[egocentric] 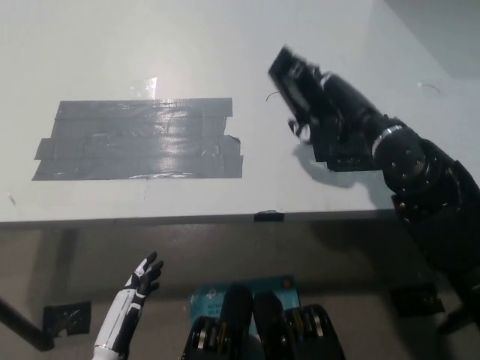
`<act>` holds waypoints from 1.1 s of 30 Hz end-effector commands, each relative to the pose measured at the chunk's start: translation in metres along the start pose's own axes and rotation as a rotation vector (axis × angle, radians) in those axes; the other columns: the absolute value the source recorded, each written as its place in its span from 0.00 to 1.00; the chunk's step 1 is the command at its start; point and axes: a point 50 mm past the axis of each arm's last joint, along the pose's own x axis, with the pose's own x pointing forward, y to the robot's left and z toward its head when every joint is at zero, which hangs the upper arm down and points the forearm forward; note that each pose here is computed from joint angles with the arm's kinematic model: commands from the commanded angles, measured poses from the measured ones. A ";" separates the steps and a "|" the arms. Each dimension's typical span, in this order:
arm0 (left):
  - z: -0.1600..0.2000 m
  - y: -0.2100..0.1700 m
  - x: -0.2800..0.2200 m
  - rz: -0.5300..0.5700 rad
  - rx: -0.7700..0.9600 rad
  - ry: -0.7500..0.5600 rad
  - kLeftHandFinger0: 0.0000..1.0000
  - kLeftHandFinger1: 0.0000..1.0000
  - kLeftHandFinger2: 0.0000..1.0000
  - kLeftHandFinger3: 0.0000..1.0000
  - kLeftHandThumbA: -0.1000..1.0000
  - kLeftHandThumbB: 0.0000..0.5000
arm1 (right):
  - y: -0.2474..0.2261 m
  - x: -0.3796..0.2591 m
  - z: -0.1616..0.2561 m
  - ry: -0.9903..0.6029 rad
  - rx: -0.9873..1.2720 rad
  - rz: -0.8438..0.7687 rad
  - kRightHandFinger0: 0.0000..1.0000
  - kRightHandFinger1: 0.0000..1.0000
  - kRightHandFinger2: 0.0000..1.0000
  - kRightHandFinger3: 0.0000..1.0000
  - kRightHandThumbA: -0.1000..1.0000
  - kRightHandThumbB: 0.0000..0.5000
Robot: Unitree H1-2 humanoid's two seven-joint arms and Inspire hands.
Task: A person hands a stapler to the robot and the robot grabs it with its right hand and places it on the desk infront of it
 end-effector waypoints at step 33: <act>0.017 0.007 0.012 -0.039 0.033 -0.029 0.93 1.00 1.00 1.00 0.91 0.94 | -0.003 -0.002 0.014 0.021 -0.048 0.072 1.00 1.00 1.00 1.00 0.95 0.80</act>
